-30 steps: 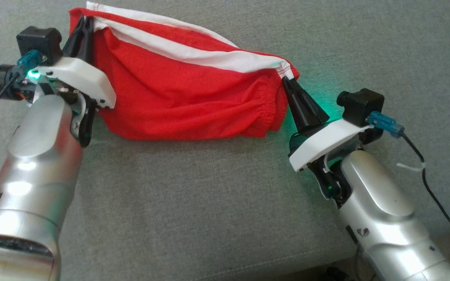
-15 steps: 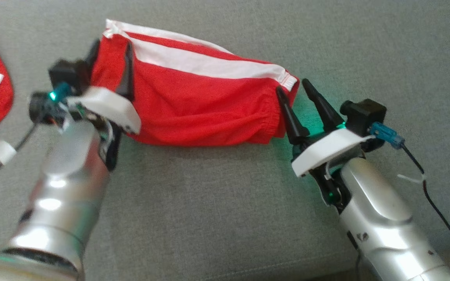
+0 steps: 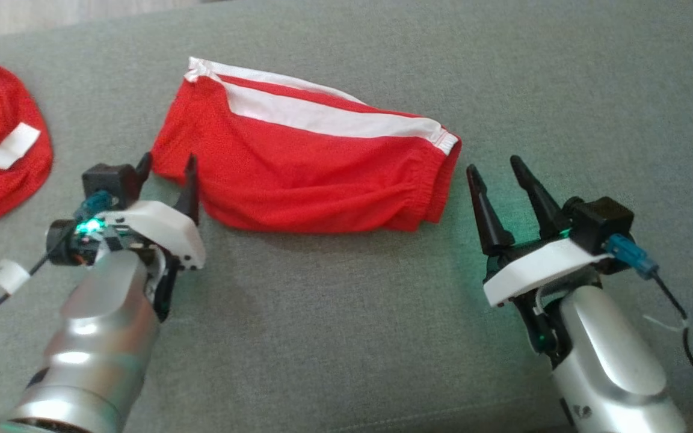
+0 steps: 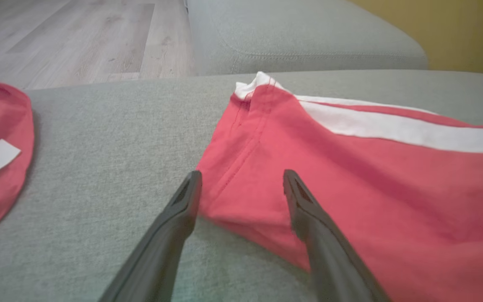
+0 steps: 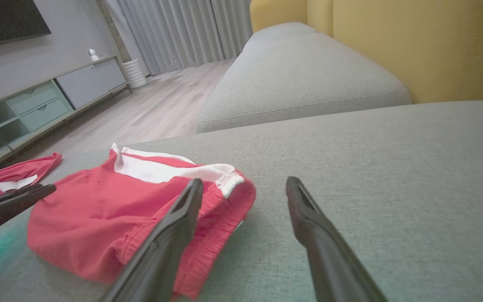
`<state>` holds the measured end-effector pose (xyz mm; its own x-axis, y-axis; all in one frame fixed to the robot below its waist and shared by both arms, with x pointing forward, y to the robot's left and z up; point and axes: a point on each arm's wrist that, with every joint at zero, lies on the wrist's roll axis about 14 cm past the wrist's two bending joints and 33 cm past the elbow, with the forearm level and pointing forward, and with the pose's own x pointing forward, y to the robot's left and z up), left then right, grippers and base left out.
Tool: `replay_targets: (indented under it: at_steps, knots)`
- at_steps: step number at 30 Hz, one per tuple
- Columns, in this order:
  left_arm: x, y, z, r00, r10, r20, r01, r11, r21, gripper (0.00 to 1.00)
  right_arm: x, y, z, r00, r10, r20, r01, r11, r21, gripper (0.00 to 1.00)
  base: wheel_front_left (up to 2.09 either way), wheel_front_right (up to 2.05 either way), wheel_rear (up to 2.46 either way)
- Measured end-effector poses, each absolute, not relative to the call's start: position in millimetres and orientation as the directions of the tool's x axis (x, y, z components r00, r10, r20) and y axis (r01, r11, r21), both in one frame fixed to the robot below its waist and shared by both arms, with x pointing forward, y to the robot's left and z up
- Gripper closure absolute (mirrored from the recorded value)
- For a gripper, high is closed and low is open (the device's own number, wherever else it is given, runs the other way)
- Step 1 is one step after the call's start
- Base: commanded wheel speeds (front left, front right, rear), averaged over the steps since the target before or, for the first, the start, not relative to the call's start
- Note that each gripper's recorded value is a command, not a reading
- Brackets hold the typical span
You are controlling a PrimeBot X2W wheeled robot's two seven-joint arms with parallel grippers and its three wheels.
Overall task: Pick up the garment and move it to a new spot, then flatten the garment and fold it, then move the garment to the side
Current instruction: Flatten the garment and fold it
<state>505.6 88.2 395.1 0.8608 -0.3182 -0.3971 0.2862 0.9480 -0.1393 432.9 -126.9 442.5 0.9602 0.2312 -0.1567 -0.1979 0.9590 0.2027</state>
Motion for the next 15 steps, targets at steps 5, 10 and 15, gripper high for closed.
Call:
replay_targets:
  at_steps: [5, 10, 15]
  knots:
    - [514, 100, 378, 0.839, -0.29, -0.461, 0.267, 0.957, -0.117, 0.0, 432, -140, 450, 0.968, 0.198, -0.152, -0.17, 0.969, 0.181, 0.0, 0.0, 0.0, 0.0]
    - [528, 102, 367, 0.811, -0.281, -0.513, 0.258, 0.959, -0.118, 0.0, 432, -153, 457, 0.976, 0.161, -0.145, -0.136, 0.977, 0.165, 0.0, 0.0, 0.0, 0.0]
    - [531, 91, 361, 0.768, -0.313, -0.559, 0.271, 0.949, -0.159, 0.0, 430, -161, 463, 0.981, 0.137, -0.138, -0.115, 0.981, 0.157, 0.0, 0.0, 0.0, 0.0]
